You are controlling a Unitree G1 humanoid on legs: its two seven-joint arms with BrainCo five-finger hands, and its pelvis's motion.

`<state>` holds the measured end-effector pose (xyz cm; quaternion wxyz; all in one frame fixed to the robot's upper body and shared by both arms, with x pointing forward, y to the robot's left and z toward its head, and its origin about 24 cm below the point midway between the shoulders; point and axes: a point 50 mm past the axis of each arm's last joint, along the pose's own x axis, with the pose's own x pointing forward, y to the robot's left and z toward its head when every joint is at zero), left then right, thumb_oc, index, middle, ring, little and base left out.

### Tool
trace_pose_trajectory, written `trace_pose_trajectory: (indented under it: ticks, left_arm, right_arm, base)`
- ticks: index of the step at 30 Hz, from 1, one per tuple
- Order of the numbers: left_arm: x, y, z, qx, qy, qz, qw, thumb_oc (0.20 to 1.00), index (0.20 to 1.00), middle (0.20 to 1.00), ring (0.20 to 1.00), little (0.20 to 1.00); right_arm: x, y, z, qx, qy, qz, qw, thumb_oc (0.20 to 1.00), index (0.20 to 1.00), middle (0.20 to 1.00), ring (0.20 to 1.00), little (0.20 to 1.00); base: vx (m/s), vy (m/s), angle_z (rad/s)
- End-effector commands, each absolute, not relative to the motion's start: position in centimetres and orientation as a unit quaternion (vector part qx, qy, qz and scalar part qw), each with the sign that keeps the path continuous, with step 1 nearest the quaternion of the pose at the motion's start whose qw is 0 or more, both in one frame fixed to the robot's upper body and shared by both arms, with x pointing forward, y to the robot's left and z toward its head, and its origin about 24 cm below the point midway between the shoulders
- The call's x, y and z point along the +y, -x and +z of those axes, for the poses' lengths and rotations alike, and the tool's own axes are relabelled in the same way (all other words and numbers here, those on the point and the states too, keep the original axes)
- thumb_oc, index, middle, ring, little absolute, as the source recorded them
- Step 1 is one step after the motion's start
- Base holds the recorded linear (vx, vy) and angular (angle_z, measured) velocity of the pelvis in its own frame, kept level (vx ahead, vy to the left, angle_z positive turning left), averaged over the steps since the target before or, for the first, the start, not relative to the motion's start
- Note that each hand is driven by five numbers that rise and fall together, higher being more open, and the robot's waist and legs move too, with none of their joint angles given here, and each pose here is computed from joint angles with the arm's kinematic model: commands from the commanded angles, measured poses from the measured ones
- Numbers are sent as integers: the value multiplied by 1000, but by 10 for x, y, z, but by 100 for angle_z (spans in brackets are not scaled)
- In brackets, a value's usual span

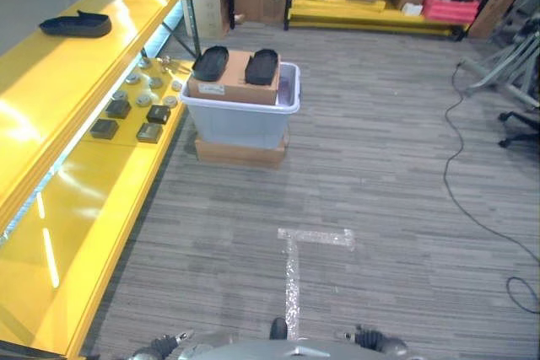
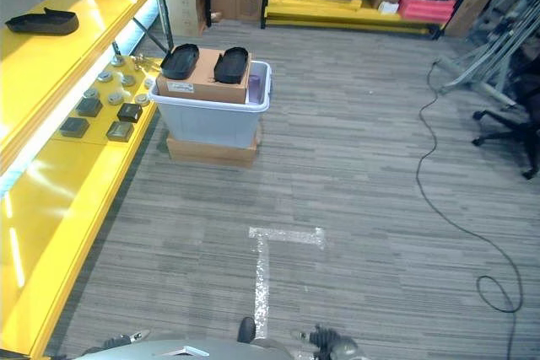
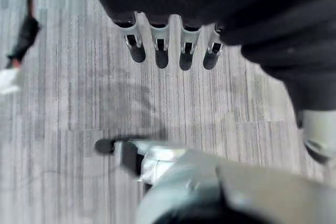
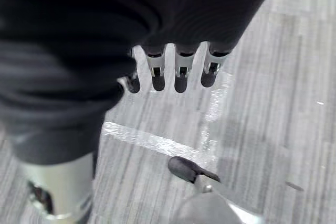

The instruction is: Move parts from the plastic box to the shelf.

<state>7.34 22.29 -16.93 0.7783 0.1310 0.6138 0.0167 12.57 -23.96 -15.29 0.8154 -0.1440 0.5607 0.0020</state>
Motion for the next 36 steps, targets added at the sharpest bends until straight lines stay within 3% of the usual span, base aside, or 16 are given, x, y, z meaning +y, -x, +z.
trace_pose_trajectory:
  ticks: [1, 6, 12, 16, 23, 31, 36]
  left_arm:
    - [217, -101, -165, 586, -143, 3, 798, 1000, 1000, 1000, 1000, 1000]
    - [214, -87, -169, 601, -137, 2, 788, 1000, 1000, 1000, 1000, 1000]
    - [224, -71, -170, 625, -164, -11, 763, 1000, 1000, 1000, 1000, 1000]
    - [236, -96, -162, 596, -185, 6, 782, 1000, 1000, 1000, 1000, 1000]
    - [234, -145, -148, 525, -193, 13, 829, 1000, 1000, 1000, 1000, 1000]
    - [224, -127, -156, 549, -153, 25, 821, 1000, 1000, 1000, 1000, 1000]
    - [216, -120, -160, 560, -129, 22, 818, 1000, 1000, 1000, 1000, 1000]
  right_arm:
    - [-262, -132, -144, 549, 169, -21, 819, 1000, 1000, 1000, 1000, 1000]
    - [-267, -148, -136, 512, 131, -59, 847, 1000, 1000, 1000, 1000, 1000]
    - [-249, -152, -141, 517, 152, -17, 842, 1000, 1000, 1000, 1000, 1000]
    - [-228, -165, -140, 495, 160, 20, 854, 1000, 1000, 1000, 1000, 1000]
    - [-231, -160, -142, 504, 162, 11, 848, 1000, 1000, 1000, 1000, 1000]
    - [-247, -129, -149, 544, 149, -22, 826, 1000, 1000, 1000, 1000, 1000]
    - [-257, -131, -146, 542, 167, -20, 823, 1000, 1000, 1000, 1000, 1000]
  base:
    - [180, 8, -1]
    - [291, 71, -12]
    - [291, 131, -46]
    - [234, 151, -27]
    - [274, -70, 11]
    - [301, -267, 30]
    - [154, -141, 31]
